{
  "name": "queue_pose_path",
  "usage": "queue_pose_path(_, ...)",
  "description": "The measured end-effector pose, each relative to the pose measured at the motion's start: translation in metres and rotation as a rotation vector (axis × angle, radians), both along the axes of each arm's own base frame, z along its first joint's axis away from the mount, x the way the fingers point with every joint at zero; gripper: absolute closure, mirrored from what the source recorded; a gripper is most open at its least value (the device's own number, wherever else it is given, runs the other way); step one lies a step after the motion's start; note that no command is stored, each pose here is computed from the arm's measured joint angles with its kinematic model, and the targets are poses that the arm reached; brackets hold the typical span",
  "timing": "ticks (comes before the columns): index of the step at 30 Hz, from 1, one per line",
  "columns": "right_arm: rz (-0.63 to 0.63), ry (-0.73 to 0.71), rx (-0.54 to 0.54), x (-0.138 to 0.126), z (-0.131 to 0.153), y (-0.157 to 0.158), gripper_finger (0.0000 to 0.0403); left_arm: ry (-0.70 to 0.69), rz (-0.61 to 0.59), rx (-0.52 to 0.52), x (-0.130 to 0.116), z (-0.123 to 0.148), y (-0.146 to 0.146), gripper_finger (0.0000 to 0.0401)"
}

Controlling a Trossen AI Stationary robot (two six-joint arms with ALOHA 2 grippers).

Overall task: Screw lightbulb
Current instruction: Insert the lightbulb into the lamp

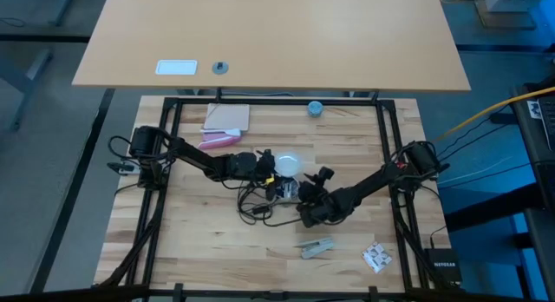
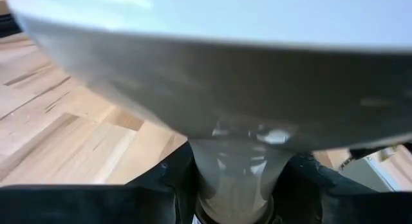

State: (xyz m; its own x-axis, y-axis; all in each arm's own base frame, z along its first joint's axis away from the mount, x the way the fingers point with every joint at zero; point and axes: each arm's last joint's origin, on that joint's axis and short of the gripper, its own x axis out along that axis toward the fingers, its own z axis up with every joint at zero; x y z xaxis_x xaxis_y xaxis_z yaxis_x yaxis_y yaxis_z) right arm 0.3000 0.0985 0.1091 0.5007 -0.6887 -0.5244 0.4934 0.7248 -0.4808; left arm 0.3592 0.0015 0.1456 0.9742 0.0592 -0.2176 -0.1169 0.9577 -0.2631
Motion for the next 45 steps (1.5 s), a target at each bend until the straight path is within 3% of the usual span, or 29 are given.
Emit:
queue_pose_path(8, 0.155, 0.025, -0.033, -0.009, 0.028, 0.018, 0.0237, 0.000, 0.026, 0.006, 0.000, 0.000, 0.008, 0.0251)
queue_pose_path(17, 0.338, 0.069, 0.046, -0.003, 0.033, 0.027, 0.0237, -0.009, 0.033, 0.002, 0.000, 0.001, 0.010, 0.0251)
queue_pose_path(22, 0.345, 0.034, -0.042, 0.002, 0.038, 0.028, 0.0237, -0.009, 0.027, 0.001, 0.000, 0.001, 0.007, 0.0251)
queue_pose_path(36, 0.367, 0.033, -0.028, 0.007, 0.028, 0.031, 0.0237, -0.043, 0.027, -0.004, 0.001, 0.004, 0.007, 0.0251)
queue_pose_path(45, 0.318, -0.005, -0.121, 0.012, 0.024, 0.031, 0.0237, -0.055, 0.025, -0.005, 0.001, 0.005, 0.006, 0.0251)
